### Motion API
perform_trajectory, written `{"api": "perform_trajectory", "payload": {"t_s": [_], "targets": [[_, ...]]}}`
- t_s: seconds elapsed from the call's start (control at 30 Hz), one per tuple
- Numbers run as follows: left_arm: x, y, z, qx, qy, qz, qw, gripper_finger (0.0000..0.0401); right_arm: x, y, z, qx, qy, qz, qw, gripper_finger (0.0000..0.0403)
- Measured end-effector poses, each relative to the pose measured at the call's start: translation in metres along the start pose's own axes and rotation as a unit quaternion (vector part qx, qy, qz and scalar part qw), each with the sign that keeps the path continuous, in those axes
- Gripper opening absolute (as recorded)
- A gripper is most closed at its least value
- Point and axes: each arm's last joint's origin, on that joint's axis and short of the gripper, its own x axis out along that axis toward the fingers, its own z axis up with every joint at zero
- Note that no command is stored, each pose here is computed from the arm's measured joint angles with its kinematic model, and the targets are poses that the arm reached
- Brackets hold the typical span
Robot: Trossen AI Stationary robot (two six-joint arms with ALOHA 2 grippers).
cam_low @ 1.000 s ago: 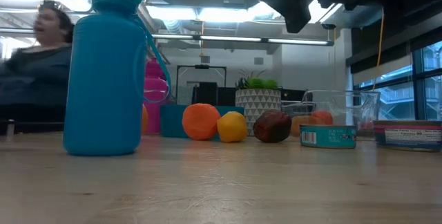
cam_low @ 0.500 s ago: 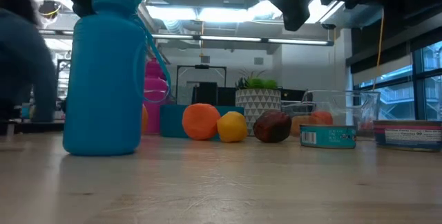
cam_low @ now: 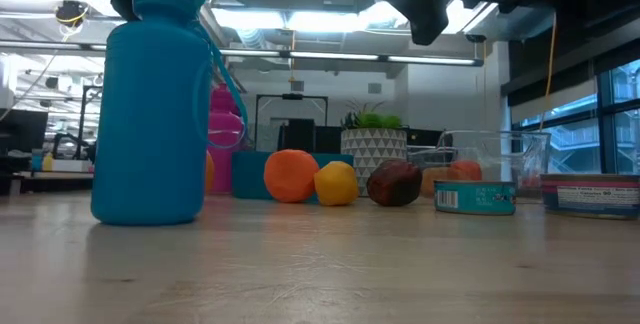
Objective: Pick & Place Food Item
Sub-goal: Put the blue water bottle into the left transparent bin
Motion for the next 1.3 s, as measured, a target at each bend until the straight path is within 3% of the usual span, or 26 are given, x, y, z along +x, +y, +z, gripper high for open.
{"api": "perform_trajectory", "payload": {"t_s": [1.3], "targets": [[0.021, 0.003, -0.016, -0.003, 0.032, 0.007, 0.999, 0.0393, 0.000, 0.000, 0.000, -0.002, 0.000, 0.000, 1.000, 0.0357]]}}
